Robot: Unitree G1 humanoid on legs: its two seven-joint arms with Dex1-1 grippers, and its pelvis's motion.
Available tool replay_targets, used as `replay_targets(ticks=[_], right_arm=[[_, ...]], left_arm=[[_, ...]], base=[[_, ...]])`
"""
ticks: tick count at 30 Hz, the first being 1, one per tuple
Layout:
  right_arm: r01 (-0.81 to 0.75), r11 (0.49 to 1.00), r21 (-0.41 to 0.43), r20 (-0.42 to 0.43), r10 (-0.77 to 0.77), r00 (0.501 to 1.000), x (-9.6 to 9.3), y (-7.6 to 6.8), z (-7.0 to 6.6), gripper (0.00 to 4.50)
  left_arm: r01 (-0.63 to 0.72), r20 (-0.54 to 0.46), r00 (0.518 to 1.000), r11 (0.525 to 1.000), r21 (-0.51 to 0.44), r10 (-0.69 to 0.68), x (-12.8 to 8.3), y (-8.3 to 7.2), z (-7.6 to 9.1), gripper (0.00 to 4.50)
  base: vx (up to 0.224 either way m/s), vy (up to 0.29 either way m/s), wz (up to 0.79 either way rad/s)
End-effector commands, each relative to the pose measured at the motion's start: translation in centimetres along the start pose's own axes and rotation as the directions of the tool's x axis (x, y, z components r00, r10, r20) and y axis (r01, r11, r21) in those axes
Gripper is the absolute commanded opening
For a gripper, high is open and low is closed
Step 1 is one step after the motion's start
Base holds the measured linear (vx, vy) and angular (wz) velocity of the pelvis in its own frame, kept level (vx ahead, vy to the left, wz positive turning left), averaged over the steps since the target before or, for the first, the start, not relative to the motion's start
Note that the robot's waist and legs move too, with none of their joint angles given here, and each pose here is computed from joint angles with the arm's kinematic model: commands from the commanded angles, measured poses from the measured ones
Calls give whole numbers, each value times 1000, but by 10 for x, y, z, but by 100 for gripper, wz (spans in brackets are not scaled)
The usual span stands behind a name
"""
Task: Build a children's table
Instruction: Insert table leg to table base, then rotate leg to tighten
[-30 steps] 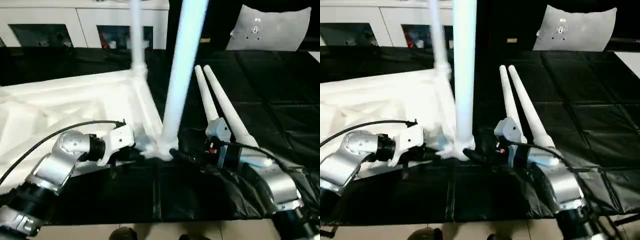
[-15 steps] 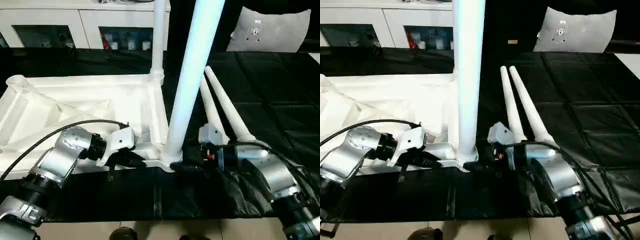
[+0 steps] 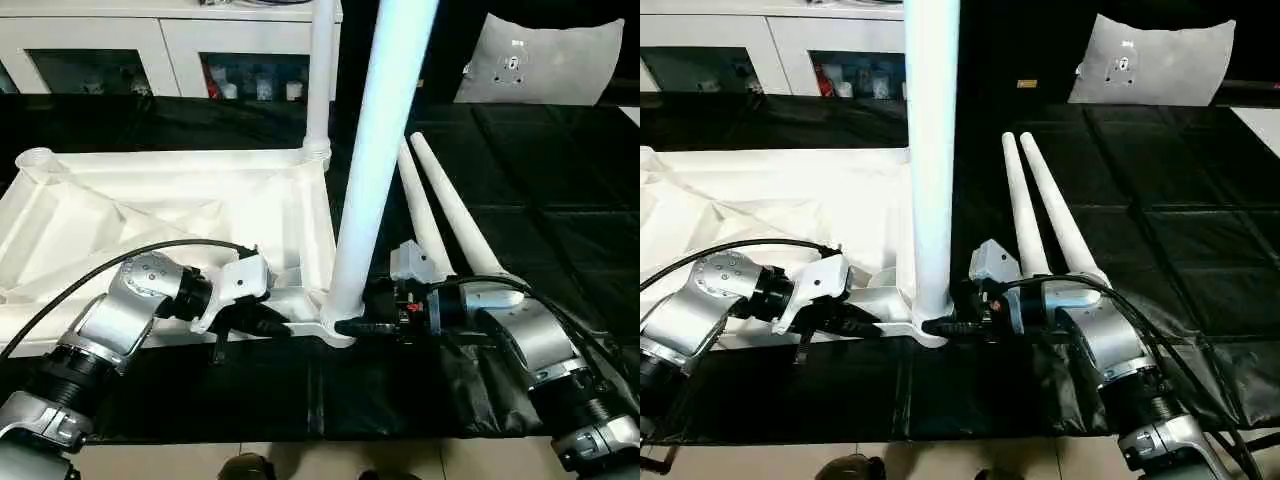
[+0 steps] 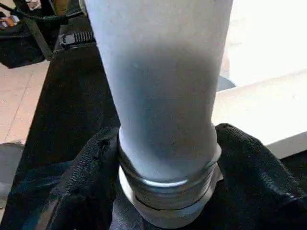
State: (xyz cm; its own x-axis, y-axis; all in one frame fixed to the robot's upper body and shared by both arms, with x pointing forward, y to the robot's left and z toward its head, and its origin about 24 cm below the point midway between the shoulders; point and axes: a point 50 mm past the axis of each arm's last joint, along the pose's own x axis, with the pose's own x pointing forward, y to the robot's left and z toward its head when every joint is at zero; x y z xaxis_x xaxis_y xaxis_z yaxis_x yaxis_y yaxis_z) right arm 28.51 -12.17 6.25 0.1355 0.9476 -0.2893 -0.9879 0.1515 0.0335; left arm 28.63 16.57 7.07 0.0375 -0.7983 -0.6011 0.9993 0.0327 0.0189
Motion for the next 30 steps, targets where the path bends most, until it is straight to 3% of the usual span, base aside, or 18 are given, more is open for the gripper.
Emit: replay_targets(ticks=[1,4,9,12,16,20,22,24,27,28,30], right_arm=[[-30,1000,-1,10,30,999,5,4,0,272],[-30,999,16,18,29,999,5,7,-2,272],[92,986,141,87,-105,991,14,27,-14,272],[211,955,208,95,-234,968,30,39,-22,272],[348,877,332,92,-398,913,62,50,-21,272],[418,829,371,67,-473,879,78,51,-18,272],[484,776,404,31,-541,841,92,50,-13,272],[537,744,398,3,-587,810,102,50,-7,272],[565,744,357,25,-612,790,99,46,-2,272],[587,739,331,38,-632,774,90,41,-3,328],[602,731,321,41,-646,762,83,38,-4,342]], left_arm=[[82,-3,997,996,30,-82,9,-7,4,0],[62,12,998,998,19,-63,9,-7,4,0],[-144,95,984,986,-80,151,12,-6,10,0],[-246,155,948,950,-193,277,20,-8,19,0],[-324,176,907,901,-289,383,41,-14,36,0],[-376,166,881,868,-323,443,50,-13,44,0],[-427,148,856,839,-338,495,60,-11,51,0],[-453,137,840,819,-352,524,66,-12,58,0],[-450,129,849,828,-334,513,67,-15,61,0],[-442,124,858,841,-312,498,64,-15,59,0],[-437,122,864,847,-302,489,62,-15,57,0]], base=[[0,0,0],[0,0,0],[0,0,0],[0,0,0],[0,0,0],[0,0,0],[0,0,0],[0,0,0],[0,0,0],[53,7,3],[63,-4,4]])
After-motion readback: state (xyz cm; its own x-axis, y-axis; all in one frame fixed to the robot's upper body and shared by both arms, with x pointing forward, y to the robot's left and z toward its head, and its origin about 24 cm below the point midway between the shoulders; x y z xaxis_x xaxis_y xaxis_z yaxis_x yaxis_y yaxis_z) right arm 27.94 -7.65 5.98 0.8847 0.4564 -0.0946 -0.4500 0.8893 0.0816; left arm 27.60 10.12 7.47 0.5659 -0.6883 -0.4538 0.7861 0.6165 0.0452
